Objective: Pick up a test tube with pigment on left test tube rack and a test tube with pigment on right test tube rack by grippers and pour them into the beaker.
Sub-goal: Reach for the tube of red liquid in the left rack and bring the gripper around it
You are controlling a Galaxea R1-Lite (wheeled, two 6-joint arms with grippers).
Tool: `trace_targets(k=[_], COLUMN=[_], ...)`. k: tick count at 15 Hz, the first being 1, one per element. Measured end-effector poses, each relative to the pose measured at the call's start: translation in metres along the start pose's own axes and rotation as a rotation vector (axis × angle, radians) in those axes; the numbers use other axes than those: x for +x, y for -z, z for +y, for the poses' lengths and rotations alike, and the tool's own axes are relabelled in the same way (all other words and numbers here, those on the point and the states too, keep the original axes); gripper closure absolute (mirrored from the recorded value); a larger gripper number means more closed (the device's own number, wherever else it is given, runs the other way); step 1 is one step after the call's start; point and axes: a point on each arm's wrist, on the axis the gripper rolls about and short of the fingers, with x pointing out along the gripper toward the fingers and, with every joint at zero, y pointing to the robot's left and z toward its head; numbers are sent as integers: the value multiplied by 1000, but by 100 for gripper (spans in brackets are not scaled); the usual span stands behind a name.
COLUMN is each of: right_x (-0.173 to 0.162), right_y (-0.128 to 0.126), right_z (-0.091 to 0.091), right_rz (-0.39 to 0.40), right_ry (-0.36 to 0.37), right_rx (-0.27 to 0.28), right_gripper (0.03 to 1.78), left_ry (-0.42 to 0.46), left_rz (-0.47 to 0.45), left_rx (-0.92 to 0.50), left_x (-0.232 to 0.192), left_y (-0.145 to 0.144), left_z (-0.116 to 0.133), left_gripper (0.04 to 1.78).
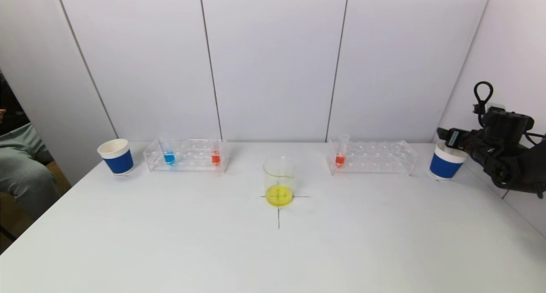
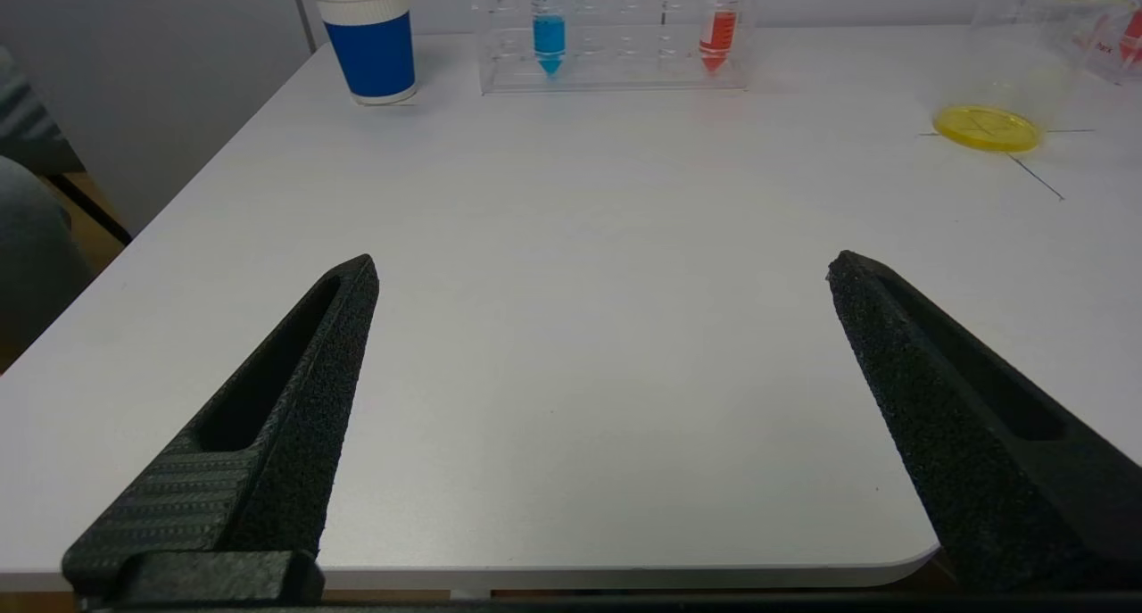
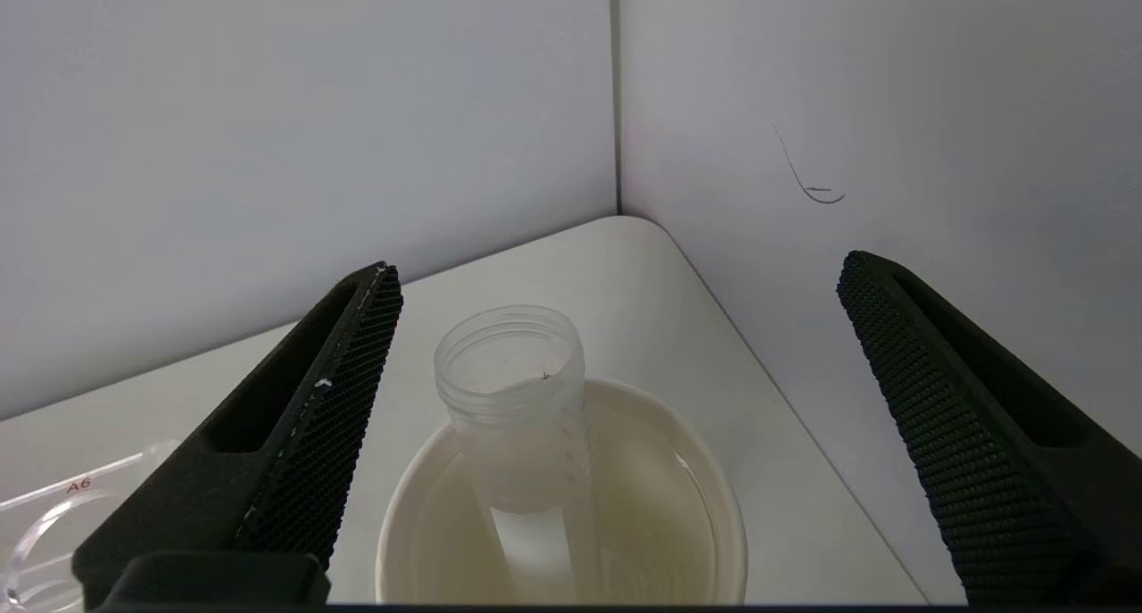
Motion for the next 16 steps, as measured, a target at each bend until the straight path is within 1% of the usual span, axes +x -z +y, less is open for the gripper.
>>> trace_targets(k=[4,9,11,13,16], right_x=[-5,-26,-41,-61,-104], right_y=[-11,-43,-61,-78,-103], right_z=[1,4,5,6,12], right_rz=[-15,-52,-78,-88,-121], right_ry=[-2,-10,-14,-19,-43], right_rx=[0,-12,-14,-19,-20], right_gripper=[4,4,4,4,4], left_ry=[0,0,-1,0,0], left_rz=[0,0,0,0,0], left_rx=[0,0,0,0,0], left_x=[0,0,0,0,0], left_y=[0,0,0,0,0], left_z=[0,0,0,0,0], left_gripper=[6,6,6,6,6])
